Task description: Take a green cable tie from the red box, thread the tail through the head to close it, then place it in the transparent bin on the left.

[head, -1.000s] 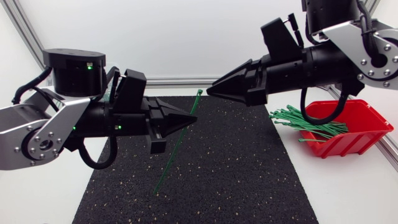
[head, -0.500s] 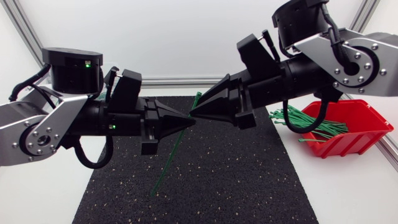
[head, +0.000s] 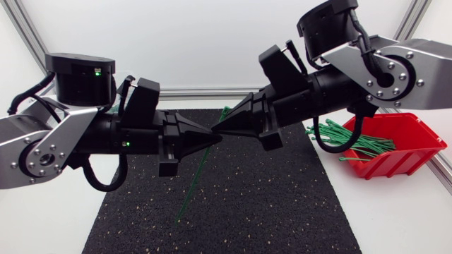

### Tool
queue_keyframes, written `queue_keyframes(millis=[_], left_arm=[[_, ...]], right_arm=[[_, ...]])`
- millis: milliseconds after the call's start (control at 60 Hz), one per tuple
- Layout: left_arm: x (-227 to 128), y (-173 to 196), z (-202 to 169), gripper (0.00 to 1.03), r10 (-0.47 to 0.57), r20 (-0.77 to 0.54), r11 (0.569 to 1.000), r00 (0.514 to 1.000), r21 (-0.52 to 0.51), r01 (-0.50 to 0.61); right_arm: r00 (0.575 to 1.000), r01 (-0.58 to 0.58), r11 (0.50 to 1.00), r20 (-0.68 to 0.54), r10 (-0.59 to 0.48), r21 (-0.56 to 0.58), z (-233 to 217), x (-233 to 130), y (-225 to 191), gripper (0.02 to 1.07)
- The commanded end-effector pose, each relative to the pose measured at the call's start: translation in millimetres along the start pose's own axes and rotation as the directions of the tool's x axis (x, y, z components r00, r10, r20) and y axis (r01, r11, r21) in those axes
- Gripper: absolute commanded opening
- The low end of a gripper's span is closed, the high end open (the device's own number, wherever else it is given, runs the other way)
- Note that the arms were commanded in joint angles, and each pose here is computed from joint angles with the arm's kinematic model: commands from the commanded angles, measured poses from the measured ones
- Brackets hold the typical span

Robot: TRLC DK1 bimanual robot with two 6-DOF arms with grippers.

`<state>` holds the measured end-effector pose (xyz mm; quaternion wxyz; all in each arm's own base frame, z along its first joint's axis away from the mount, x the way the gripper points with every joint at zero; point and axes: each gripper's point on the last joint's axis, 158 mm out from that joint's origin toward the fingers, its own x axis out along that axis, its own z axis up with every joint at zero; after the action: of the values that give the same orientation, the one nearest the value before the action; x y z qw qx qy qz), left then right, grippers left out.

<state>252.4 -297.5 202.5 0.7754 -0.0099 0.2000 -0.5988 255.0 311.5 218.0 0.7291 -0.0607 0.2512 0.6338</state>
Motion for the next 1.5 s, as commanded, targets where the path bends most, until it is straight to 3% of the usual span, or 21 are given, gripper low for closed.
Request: queue_keyframes(millis=[0, 200, 333, 433, 633, 683, 867, 933, 1083, 1117, 1150, 1167, 1183, 1200, 1267, 1300, 1367, 1483], left_arm=[[-1.6, -9.2, 6.8, 0.14, -0.025, 0.005, 0.999, 1.0, 0.022, 0.025], [-8.4, -2.8, 14.4, 0.64, 0.005, -0.014, 1.0, 1.0, 0.006, -0.005], [-19.0, 11.3, 23.9, 0.78, 0.093, -0.021, 0.995, 0.995, 0.021, -0.093], [-29.1, 28.9, 33.8, 0.79, 0.171, -0.018, 0.985, 0.985, 0.012, -0.171], [-42.1, 61.2, 36.6, 0.79, 0.303, -0.058, 0.952, 0.951, -0.023, -0.305], [-44.7, 68.8, 33.7, 0.79, 0.331, -0.068, 0.942, 0.941, -0.031, -0.334], [-54.4, 88.2, 24.1, 0.79, 0.413, -0.115, 0.905, 0.904, -0.06, -0.421], [-63.5, 97.5, 22.0, 0.79, 0.441, -0.126, 0.887, 0.888, -0.085, -0.453], [-79.0, 100.6, 17.3, 0.79, 0.469, -0.133, 0.87, 0.873, -0.104, -0.482], [-80.7, 99.0, 17.2, 0.79, 0.47, -0.131, 0.869, 0.873, -0.103, -0.484], [-83.2, 97.9, 17.1, 0.79, 0.475, -0.127, 0.867, 0.871, -0.102, -0.488], [-86.3, 97.9, 16.5, 0.79, 0.479, -0.126, 0.864, 0.869, -0.105, -0.492], [-87.5, 97.6, 16.7, 0.79, 0.482, -0.124, 0.863, 0.867, -0.105, -0.495], [-88.8, 97.6, 16.5, 0.79, 0.485, -0.123, 0.861, 0.866, -0.105, -0.497], [-94.1, 99.6, 16.5, 0.79, 0.496, -0.117, 0.854, 0.86, -0.111, -0.508], [-95.7, 101.2, 15.8, 0.79, 0.5, -0.118, 0.851, 0.858, -0.114, -0.512], [-99.1, 105.6, 12.3, 0.79, 0.51, -0.124, 0.843, 0.851, -0.125, -0.524], [-102.2, 108.9, 4.5, 0.81, 0.519, -0.134, 0.834, 0.844, -0.135, -0.535]], right_arm=[[0.999, 0.031, 0.999, 0.006, -0.031, 0.007, 7.4, -1.6, -4.7, 0.08], [0.984, 0.175, 0.984, -0.018, -0.175, 0.04, 10.3, -13.9, -30.3, 0.08], [0.957, 0.288, 0.958, -0.042, -0.287, 0.02, 15.5, -31.5, -38.4, 0.08], [0.924, 0.379, 0.925, -0.054, -0.379, -0.015, 27.5, -56.3, -40.4, 0.08], [0.8, 0.559, 0.81, -0.144, -0.583, -0.178, 26.4, -89.0, -33.8, 0.08], [0.777, 0.566, 0.795, -0.18, -0.603, -0.219, 16.1, -84.4, -33.1, 0.08], [0.625, 0.596, 0.694, -0.309, -0.716, -0.404, -40.4, -37.0, -56.5, 0.08], [0.533, 0.601, 0.613, -0.315, -0.785, -0.512, -54.8, -16.1, -61.5, 0.08], [0.472, 0.523, 0.642, -0.437, -0.765, -0.56, -102.9, 26.8, -67.5, 0.08], [0.469, 0.507, 0.651, -0.453, -0.759, -0.566, -110.8, 35.3, -65.2, 0.13], [0.468, 0.493, 0.657, -0.462, -0.753, -0.571, -117.0, 42.1, -63.2, 0.25], [0.469, 0.488, 0.659, -0.464, -0.751, -0.573, -120.1, 47.5, -63.1, 0.43], [0.472, 0.488, 0.66, -0.463, -0.75, -0.572, -120.1, 48.7, -62.6, 0.49], [0.477, 0.49, 0.66, -0.459, -0.75, -0.569, -119.4, 50.8, -62.6, 0.61], [0.504, 0.484, 0.678, -0.456, -0.733, -0.554, -118.0, 54.8, -59.3, 0.87], [0.523, 0.478, 0.689, -0.454, -0.721, -0.545, -116.0, 55.2, -55.7, 0.92], [0.581, 0.476, 0.712, -0.423, -0.695, -0.517, -104.0, 52.4, -46.5, 0.92], [0.646, 0.455, 0.732, -0.378, -0.663, -0.507, -88.6, 38.2, -30.7, 0.97]])
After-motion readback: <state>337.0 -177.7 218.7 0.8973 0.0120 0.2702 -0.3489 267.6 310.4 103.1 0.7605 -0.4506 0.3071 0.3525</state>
